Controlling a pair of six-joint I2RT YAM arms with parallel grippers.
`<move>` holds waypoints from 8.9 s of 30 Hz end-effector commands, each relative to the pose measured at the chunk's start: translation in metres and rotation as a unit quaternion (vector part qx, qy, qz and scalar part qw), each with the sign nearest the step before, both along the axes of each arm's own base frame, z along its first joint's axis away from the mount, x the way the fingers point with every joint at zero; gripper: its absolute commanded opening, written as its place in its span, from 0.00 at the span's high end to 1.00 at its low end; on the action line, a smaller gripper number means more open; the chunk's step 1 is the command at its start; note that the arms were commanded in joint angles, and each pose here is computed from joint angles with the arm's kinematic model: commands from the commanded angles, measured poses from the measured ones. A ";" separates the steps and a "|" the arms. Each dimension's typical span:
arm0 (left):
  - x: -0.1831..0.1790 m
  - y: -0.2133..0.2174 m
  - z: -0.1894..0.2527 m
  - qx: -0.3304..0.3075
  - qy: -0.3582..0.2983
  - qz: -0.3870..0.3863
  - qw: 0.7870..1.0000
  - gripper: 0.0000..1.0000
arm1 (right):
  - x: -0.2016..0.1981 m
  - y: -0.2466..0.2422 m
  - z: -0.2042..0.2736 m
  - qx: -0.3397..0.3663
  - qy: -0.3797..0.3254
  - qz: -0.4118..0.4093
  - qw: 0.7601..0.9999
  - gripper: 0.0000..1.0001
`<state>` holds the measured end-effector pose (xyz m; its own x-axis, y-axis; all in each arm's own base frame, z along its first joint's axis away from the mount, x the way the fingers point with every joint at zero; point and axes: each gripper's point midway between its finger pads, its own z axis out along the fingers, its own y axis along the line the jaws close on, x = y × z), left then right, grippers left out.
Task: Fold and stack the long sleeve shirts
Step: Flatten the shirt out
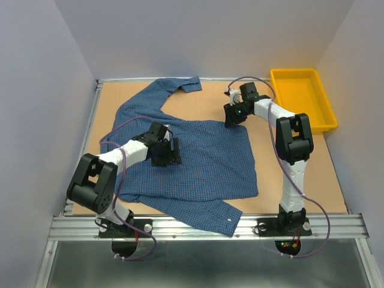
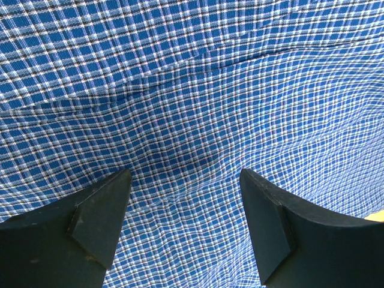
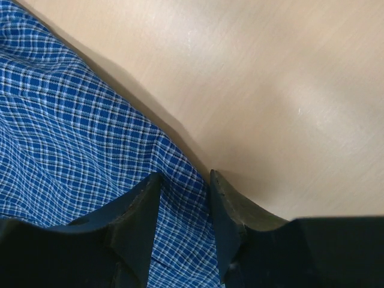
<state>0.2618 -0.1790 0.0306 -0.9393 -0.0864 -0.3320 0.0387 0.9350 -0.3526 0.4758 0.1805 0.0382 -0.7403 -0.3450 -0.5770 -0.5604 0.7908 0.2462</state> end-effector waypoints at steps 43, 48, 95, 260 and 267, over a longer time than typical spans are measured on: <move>-0.035 0.019 -0.008 0.016 0.015 0.010 1.000 0.16 | -0.076 -0.033 0.123 0.117 0.011 -0.301 0.946 0.41; -0.037 0.020 -0.012 0.015 0.021 0.009 1.000 0.16 | -0.071 -0.013 0.096 0.172 0.057 -0.313 0.932 0.39; -0.060 0.010 -0.012 -0.020 0.054 -0.032 0.998 0.16 | 0.105 -0.088 0.149 0.235 -0.097 -0.369 0.894 0.97; 0.002 0.236 0.006 0.061 -0.009 0.406 0.912 0.16 | -0.226 -0.048 0.013 -0.061 0.099 -0.335 0.935 0.28; 0.006 0.235 -0.010 0.063 0.013 0.391 0.918 0.19 | -0.213 -0.063 -0.007 -0.067 0.096 -0.388 0.914 0.41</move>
